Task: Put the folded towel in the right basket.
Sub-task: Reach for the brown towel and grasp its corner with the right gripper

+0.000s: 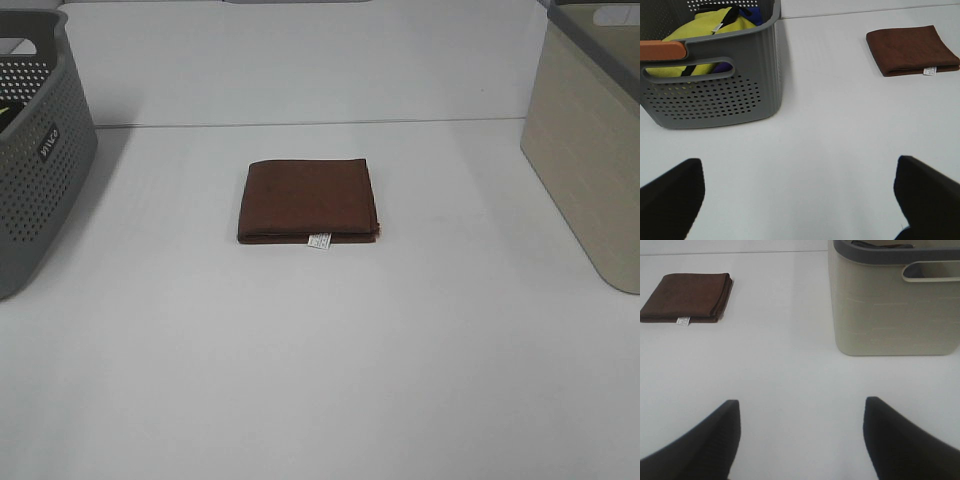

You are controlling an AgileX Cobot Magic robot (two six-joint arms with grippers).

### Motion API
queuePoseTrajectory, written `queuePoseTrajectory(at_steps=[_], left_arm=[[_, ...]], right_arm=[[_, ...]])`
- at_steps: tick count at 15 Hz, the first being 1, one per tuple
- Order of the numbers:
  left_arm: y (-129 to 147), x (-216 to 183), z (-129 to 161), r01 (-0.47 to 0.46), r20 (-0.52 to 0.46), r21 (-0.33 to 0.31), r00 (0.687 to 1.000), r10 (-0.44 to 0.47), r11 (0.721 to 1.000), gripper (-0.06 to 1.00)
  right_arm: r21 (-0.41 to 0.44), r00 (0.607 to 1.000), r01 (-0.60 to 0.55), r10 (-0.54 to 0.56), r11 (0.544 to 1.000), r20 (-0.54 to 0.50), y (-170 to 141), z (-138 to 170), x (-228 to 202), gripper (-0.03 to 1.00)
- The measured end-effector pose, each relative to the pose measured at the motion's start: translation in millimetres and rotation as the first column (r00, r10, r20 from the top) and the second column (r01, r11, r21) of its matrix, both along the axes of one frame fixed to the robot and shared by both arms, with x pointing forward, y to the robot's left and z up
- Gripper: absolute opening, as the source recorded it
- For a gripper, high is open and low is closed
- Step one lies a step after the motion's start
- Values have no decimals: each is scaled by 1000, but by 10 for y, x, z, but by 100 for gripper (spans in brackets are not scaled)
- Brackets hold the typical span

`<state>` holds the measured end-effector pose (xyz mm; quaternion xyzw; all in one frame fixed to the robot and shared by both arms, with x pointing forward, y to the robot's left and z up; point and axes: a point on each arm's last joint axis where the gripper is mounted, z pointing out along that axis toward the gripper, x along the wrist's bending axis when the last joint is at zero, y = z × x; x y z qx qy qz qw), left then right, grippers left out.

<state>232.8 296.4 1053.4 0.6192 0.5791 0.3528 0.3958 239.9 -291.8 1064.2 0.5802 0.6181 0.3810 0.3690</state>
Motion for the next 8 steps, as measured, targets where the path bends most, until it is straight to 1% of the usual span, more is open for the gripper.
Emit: queuePoseTrajectory(at_steps=[2,3,4,6,8], left_arm=[[0,0,0,0,0,0,1000,0,1000,98],[0,0,0,0,0,0,1000,0,1000,98],[0,0,0,0,0,0,1000,0,1000,98],[0,0,0,0,0,0,1000,0,1000,98],[0,0,0,0,0,0,1000,0,1000,98]], right_arm=[[11,996,7,-8,1000,84,-9,292,212,66],[16,995,8,-9,1000,98,-10,356,274,66],[29,994,8,-11,1000,108,-14,505,470,66],[46,996,-1,-3,999,93,-14,741,845,66],[19,999,-41,40,999,30,-6,911,1292,66]])
